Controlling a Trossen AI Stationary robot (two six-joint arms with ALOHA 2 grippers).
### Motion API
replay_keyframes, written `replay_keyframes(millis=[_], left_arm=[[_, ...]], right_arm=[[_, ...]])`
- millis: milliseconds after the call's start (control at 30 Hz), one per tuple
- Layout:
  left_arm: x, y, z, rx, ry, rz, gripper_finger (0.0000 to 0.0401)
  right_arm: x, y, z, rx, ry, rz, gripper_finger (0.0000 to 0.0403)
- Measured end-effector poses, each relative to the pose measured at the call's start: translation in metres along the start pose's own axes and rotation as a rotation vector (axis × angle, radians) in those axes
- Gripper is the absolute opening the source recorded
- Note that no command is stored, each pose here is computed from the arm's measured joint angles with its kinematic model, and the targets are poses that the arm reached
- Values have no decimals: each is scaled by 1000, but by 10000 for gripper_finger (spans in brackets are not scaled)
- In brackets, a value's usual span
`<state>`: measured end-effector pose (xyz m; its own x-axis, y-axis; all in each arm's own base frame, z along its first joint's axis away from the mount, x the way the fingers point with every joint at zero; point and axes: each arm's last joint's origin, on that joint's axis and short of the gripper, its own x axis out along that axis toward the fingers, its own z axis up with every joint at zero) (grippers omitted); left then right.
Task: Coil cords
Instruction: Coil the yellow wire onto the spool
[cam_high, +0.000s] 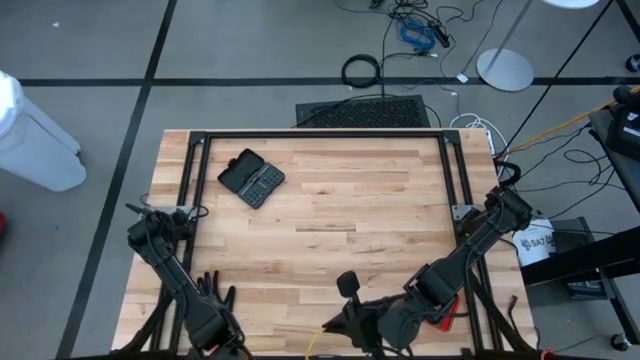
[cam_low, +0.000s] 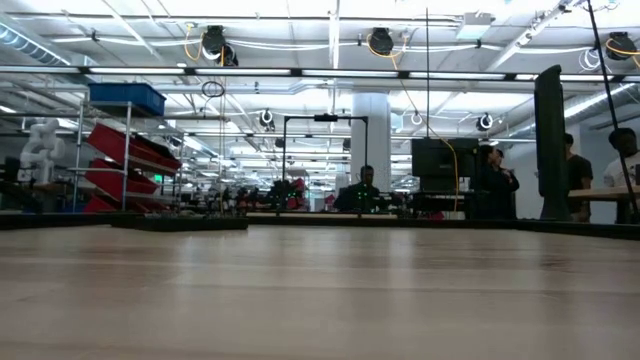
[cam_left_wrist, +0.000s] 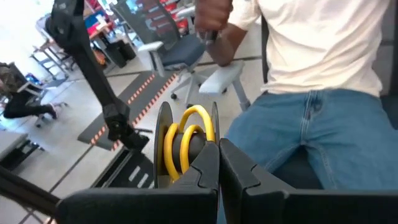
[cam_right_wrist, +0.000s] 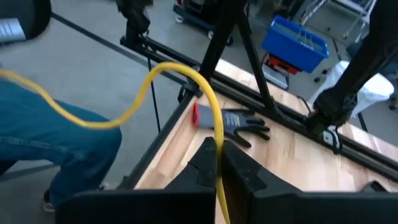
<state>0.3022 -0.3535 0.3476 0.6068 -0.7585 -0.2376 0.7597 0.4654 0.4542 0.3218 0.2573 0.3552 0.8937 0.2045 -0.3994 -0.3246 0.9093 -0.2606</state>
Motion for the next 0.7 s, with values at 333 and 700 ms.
replay_keyframes(millis=[333, 700], left_arm=[[9, 18, -22, -46, 32, 16, 0], [8, 22, -22, -58, 45, 93, 0]], right_arm=[[-13, 12, 15, -2, -90, 51, 0], [-25, 25, 23, 2, -108, 85, 0]])
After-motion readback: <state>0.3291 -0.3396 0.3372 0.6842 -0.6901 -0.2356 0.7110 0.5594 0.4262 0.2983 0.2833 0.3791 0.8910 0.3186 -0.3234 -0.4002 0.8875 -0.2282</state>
